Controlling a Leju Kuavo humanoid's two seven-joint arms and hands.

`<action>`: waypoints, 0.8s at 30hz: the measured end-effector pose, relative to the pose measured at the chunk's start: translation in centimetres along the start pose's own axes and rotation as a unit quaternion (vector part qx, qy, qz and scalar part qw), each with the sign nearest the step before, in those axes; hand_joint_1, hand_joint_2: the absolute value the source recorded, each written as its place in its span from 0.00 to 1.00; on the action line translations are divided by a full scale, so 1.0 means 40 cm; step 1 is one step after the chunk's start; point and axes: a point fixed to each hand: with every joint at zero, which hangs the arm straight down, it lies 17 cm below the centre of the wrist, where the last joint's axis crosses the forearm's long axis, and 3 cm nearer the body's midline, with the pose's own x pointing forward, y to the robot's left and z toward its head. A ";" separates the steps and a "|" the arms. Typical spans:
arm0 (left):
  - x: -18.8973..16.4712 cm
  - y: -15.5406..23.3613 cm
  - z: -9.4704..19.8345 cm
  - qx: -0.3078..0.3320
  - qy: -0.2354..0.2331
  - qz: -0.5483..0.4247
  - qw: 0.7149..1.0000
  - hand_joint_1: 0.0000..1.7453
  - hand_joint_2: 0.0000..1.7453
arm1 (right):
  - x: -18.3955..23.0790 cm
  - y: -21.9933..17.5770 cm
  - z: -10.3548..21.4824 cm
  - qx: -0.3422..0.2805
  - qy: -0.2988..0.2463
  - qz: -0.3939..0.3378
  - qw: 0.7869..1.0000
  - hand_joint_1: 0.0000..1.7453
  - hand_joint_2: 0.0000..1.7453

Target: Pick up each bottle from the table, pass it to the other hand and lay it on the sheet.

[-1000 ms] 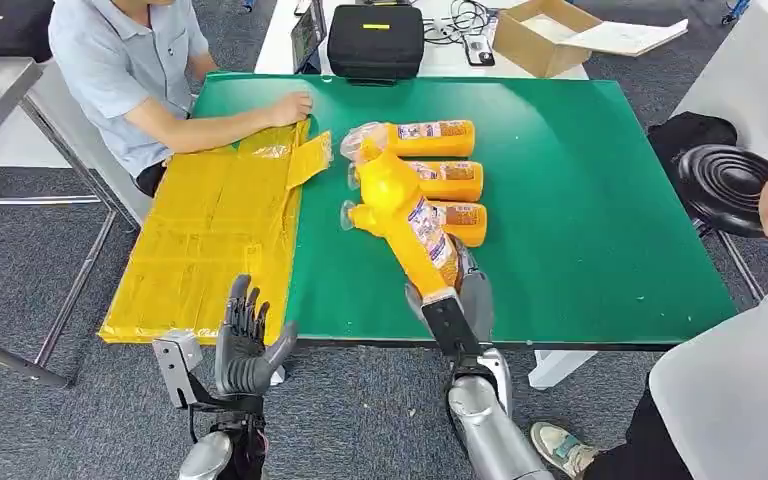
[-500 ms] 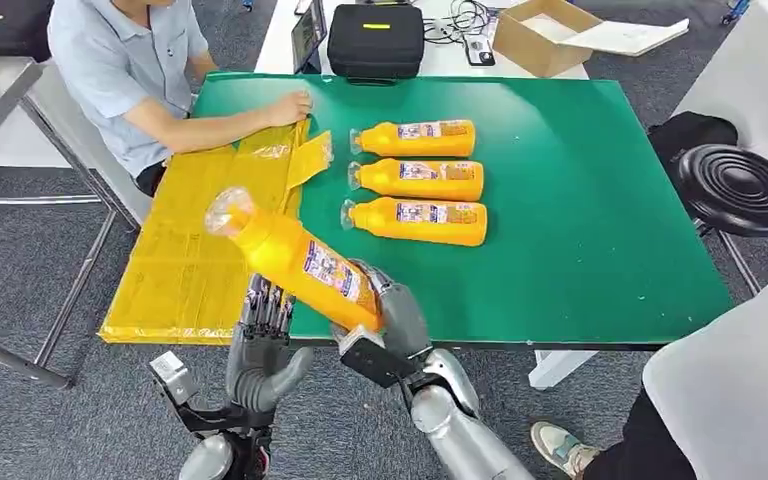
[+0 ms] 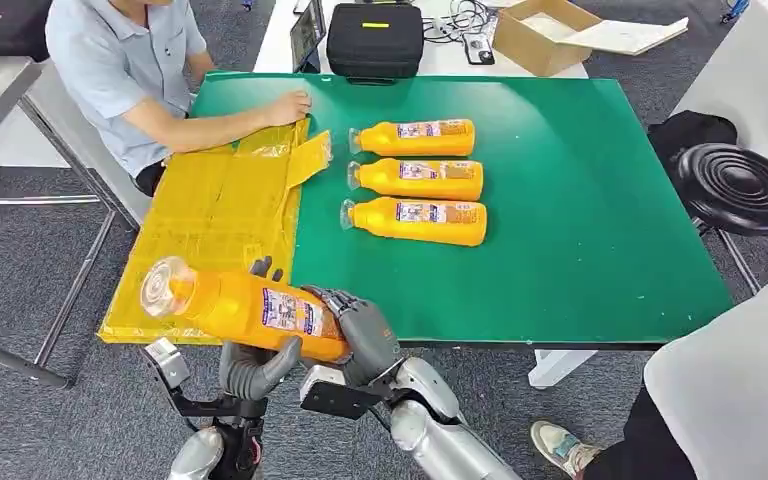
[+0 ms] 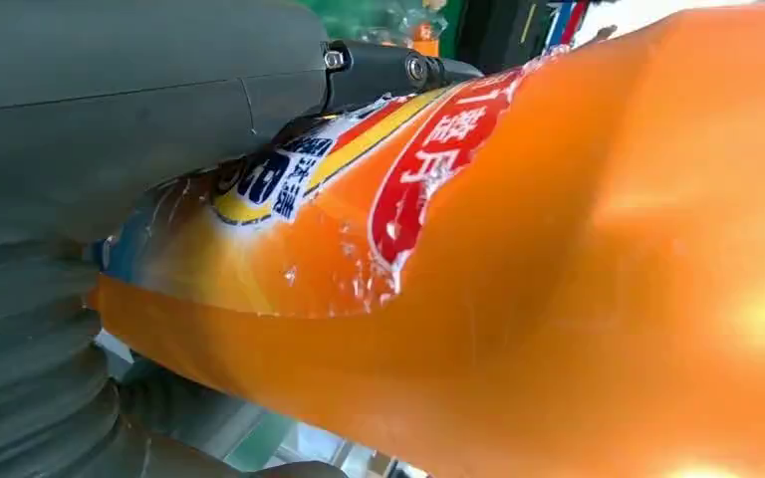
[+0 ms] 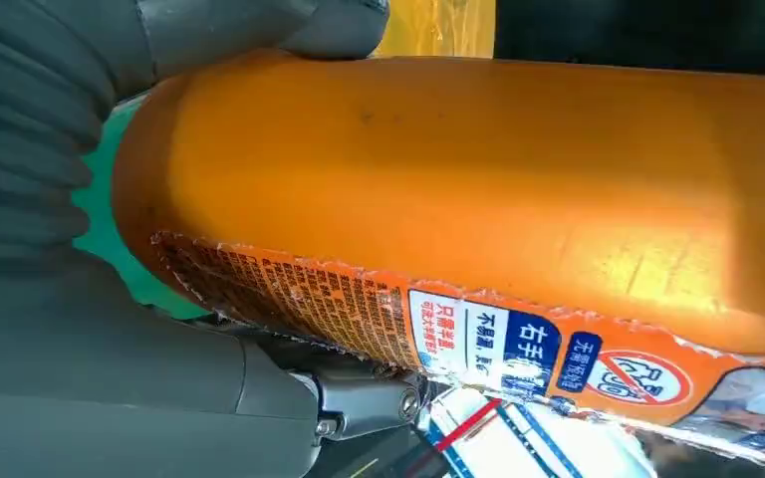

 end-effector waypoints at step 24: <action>0.044 0.039 0.031 0.002 -0.025 0.070 0.997 1.00 1.00 | 0.062 0.086 -0.006 0.046 -0.032 -0.017 0.998 0.00 1.00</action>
